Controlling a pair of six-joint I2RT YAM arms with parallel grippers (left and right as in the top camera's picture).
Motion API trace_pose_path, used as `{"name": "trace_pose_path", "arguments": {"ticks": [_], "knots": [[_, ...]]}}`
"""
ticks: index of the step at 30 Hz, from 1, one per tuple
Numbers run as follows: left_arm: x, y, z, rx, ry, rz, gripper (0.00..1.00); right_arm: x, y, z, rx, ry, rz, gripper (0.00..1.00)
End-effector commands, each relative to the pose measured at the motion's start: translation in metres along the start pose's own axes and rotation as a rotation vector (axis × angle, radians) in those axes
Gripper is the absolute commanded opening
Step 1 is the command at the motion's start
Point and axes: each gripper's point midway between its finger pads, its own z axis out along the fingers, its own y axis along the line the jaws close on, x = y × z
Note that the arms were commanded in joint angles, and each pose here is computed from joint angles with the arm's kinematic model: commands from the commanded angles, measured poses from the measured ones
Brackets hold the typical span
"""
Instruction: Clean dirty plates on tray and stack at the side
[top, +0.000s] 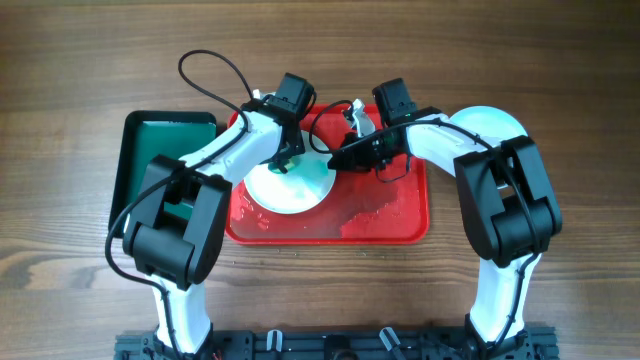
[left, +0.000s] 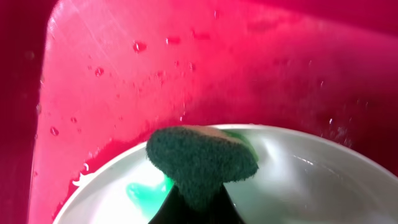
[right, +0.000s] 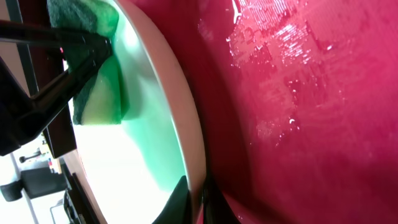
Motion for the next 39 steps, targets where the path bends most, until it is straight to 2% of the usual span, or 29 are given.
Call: {"name": "trace_pose_path", "arguments": {"ticks": [1,4,8,9,13,15,19,20,22,23,25,28,30,39], "knots": [[0.067,0.001,0.025,0.114,0.310,0.136,0.04,0.010,0.000,0.002,-0.046,0.035,0.014,0.04],[0.095,-0.021,0.009,0.301,0.447,0.236,0.04,0.010,0.000,0.003,-0.046,0.035,0.013,0.04],[0.118,-0.068,-0.029,0.713,0.535,0.409,0.04,0.010,0.000,0.003,-0.046,0.035,0.013,0.04],[0.118,-0.073,-0.034,0.761,0.531,0.423,0.04,0.010,0.000,0.003,-0.046,0.035,0.014,0.04],[0.101,-0.085,-0.030,0.799,0.441,0.439,0.04,0.010,0.000,0.003,-0.046,0.036,0.014,0.04],[0.085,-0.086,-0.020,0.748,0.385,0.382,0.04,0.010,0.000,0.003,-0.046,0.036,0.014,0.04],[0.049,-0.065,0.010,0.512,0.247,0.249,0.04,0.010,0.000,0.003,-0.046,0.036,0.014,0.04],[0.040,-0.055,0.018,0.435,0.210,0.219,0.04,0.010,0.000,0.003,-0.046,0.036,0.014,0.05],[0.010,-0.010,0.035,0.133,0.067,0.078,0.04,0.010,0.000,0.003,-0.046,0.035,0.014,0.04],[0.000,0.006,0.037,0.034,0.013,0.030,0.04,0.010,0.000,0.003,-0.046,0.035,0.013,0.04],[-0.015,0.031,0.036,-0.109,-0.077,-0.032,0.04,0.010,0.000,0.003,-0.046,0.035,0.013,0.04],[-0.016,0.049,0.033,-0.205,-0.101,-0.076,0.04,0.009,-0.001,0.003,-0.043,0.034,0.014,0.05],[-0.009,0.051,0.033,-0.206,-0.070,-0.067,0.04,0.009,-0.001,0.003,-0.043,0.034,0.013,0.04],[0.074,0.004,0.023,0.039,0.309,0.071,0.04,0.009,-0.001,0.003,-0.043,0.034,0.013,0.04]]}}
